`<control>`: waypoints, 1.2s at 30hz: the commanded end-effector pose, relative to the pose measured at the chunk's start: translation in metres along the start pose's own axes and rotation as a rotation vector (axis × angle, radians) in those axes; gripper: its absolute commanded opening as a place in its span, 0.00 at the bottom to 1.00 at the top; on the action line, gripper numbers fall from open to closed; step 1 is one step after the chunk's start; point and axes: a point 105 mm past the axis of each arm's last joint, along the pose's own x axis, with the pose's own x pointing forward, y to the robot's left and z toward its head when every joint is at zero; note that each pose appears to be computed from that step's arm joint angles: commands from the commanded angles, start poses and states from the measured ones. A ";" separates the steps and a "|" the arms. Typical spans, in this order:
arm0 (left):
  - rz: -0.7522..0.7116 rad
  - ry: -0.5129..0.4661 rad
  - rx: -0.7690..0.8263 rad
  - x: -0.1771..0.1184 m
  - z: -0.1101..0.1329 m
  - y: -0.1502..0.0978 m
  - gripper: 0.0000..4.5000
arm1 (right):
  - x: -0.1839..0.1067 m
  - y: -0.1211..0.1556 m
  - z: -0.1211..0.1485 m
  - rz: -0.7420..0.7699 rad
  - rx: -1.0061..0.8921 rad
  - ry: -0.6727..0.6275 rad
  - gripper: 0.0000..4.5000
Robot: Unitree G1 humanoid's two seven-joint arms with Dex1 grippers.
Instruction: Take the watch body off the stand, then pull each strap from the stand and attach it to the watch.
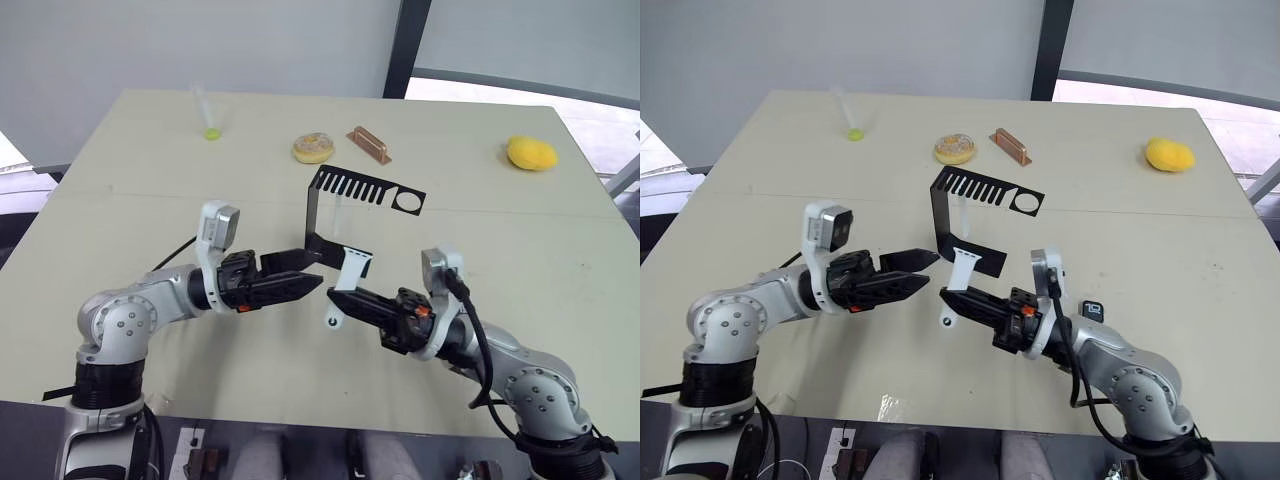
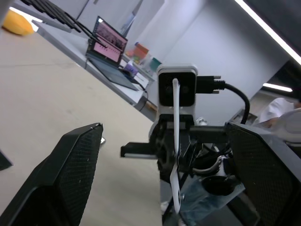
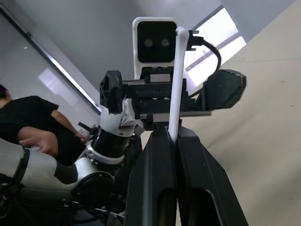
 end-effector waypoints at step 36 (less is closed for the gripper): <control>-0.102 -0.034 -0.145 0.018 -0.009 -0.011 0.12 | 0.006 0.012 0.003 0.050 0.032 -0.014 0.00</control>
